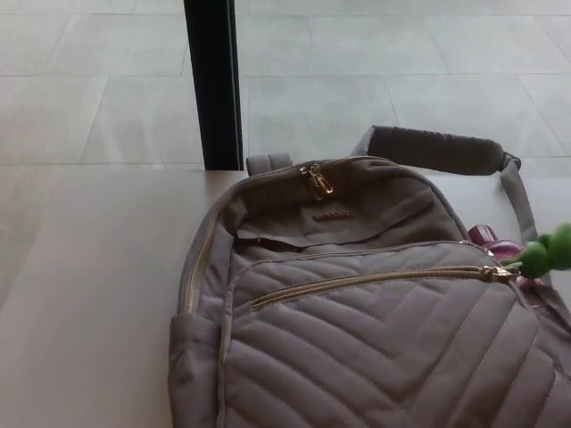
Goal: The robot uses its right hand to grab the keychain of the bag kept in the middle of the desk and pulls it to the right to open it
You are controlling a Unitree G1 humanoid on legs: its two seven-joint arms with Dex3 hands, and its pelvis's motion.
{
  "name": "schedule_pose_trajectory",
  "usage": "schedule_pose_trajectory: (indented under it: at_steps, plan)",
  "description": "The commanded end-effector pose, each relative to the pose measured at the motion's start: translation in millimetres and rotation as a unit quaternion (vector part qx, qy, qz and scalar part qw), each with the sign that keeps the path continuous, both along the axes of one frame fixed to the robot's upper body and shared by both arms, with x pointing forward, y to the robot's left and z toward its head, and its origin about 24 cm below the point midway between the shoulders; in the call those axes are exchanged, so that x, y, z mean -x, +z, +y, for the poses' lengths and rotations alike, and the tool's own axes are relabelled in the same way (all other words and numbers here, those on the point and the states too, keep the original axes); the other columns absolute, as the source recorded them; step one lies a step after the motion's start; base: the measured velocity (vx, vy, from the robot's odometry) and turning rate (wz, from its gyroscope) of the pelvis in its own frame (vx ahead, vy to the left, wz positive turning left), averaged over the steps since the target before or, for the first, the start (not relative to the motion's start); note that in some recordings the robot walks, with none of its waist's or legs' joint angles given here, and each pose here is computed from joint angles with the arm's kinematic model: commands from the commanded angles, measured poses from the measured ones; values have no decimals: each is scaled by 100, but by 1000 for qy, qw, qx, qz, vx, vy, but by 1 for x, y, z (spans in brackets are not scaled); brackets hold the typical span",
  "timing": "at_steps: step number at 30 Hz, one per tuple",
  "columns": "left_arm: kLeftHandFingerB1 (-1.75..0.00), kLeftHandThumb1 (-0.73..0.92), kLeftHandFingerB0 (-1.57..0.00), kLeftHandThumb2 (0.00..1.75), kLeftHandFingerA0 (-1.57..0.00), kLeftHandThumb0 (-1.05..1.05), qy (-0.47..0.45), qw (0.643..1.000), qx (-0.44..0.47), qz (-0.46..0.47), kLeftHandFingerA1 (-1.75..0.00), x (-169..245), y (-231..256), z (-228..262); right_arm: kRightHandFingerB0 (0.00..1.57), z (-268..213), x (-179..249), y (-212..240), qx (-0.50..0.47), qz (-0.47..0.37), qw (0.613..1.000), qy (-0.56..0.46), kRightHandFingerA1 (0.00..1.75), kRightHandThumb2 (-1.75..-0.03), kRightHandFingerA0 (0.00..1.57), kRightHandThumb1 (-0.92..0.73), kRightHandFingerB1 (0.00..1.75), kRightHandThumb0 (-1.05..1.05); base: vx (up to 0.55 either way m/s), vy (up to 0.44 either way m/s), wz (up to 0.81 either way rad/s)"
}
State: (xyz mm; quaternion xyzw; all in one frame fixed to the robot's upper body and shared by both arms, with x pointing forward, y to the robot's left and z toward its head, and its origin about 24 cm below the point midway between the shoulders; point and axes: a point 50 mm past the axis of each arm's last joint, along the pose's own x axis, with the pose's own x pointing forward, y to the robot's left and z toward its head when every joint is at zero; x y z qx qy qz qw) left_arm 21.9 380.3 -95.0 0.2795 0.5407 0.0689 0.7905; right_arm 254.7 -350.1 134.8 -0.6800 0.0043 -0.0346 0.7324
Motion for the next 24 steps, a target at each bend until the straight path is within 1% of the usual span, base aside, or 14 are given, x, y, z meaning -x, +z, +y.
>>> schedule_pose_trajectory:
  at_steps: [1,4,5,6,7,11,12,13,15,16,17,18,19,24]
  plan:
    - [-45,92,-66,72,-78,-80,-4,1000,-9,10,-59,5,3,4,0,-19,15,7,-54,121,990,-41,0,-59,0,-65,0,-93,0,0,0]
    - [-45,92,-68,72,-79,-80,-15,1000,-15,14,-61,5,3,4,0,-33,23,8,-104,123,985,-65,0,-61,0,-66,0,-97,0,0,0]
    - [-46,92,-67,72,-79,-81,-12,1000,-13,11,-62,4,3,4,0,-37,26,9,-111,121,983,-78,0,-79,0,-55,0,-97,0,0,0]
    - [-46,92,-67,72,-79,-81,-10,1000,-11,10,-62,4,2,4,0,-40,28,9,-124,121,981,-87,0,-79,0,-55,0,-97,0,0,0]
    - [-46,92,-68,71,-79,-81,-8,1000,-12,11,-62,5,2,4,0,-46,32,10,-133,117,979,-106,0,-61,0,-68,0,-100,0,0,0]
    - [-45,92,-67,70,-79,-80,0,1000,-9,16,-58,6,1,3,0,-82,57,4,-182,51,961,-202,0,-64,0,-77,0,-103,0,0,0]
    - [-46,92,-69,70,-81,-80,2,1000,-9,17,-59,6,1,3,0,-96,67,0,-203,26,947,-249,0,-68,0,-75,0,-105,0,0,0]
    - [-46,92,-70,71,-80,-83,1,1000,-11,16,-61,6,1,3,0,-111,81,-7,-233,-3,924,-303,34,-108,0,-64,19,-105,0,0,0]
    - [-45,92,-69,71,-79,-83,0,1000,-11,15,-60,7,1,4,0,-124,95,-17,-263,-30,898,-351,35,-107,0,-64,19,-105,0,0,0]
    - [-52,75,-64,92,-77,-91,0,1000,-9,13,-65,6,2,3,0,-128,101,-20,-275,-39,887,-369,35,-103,0,-64,19,-105,0,0,0]
    - [-59,73,-64,112,-73,-81,-1,1000,-6,8,-67,6,2,4,0,-135,111,-27,-303,-58,863,-400,33,-101,0,-64,19,-105,0,0,0]
    - [-46,92,-68,70,-79,-81,1,1000,-4,5,-60,6,2,3,0,-141,127,-39,-329,-68,837,-432,9,-64,0,-73,0,-86,0,0,0]
    - [-46,92,-69,69,-80,-82,9,1000,-2,5,-60,7,2,3,0,-145,142,-51,-342,-71,814,-464,34,-98,0,-66,11,-105,0,0,0]
    - [-46,92,-69,69,-81,-84,24,1000,0,3,-63,6,0,3,0,-144,182,-91,-444,-96,718,-528,32,-81,0,-54,1,-91,0,0,0]
